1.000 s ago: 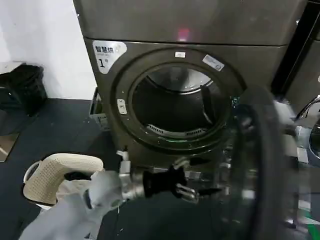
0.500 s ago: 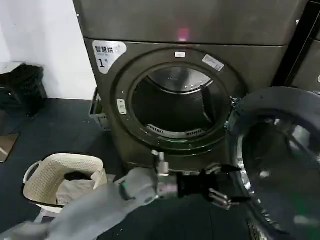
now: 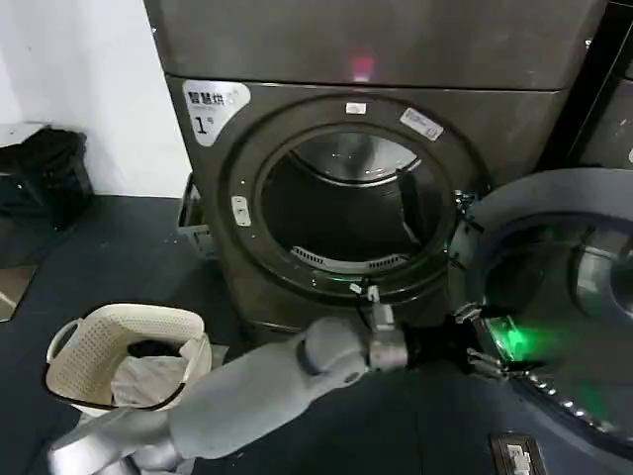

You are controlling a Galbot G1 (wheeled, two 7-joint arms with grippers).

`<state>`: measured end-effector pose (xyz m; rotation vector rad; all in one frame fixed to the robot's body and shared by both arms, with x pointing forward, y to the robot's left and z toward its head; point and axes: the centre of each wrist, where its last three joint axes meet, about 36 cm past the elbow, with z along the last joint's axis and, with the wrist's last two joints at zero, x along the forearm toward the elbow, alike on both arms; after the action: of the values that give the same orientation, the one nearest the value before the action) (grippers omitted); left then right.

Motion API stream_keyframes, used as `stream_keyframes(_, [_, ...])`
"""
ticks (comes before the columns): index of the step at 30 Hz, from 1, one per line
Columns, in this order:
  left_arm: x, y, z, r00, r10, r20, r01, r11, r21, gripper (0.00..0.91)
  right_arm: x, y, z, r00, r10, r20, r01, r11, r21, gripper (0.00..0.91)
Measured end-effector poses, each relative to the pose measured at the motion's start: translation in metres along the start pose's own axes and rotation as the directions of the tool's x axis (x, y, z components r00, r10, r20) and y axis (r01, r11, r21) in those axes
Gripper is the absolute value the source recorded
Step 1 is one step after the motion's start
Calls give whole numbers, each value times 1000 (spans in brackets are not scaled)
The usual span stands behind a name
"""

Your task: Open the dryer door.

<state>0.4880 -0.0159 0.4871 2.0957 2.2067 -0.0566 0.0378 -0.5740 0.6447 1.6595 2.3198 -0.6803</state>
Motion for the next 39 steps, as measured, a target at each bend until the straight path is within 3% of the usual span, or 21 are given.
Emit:
stream_keyframes(26, [-55, 21, 2, 994, -112, 4, 112, 993, -26, 907, 0, -7, -1, 1000, 13, 9, -13, 1000, 17, 907])
stream_keyframes(30, [-46, 23, 0, 989, -128, 80, 130, 991, -30, 907, -2, -5, 4, 1000, 18, 11, -18, 1000, 9, 907])
stream_keyframes(34, [-24, 32, -1, 964, -204, 168, 218, 974, -68, 907, -6, -8, 2, 999, 36, 27, -36, 999, 4, 907])
stream_keyframes(39, [27, 42, -3, 937, -250, 244, 283, 953, -110, 907, -11, -13, 1, 994, 66, 91, -70, 997, 41, 907])
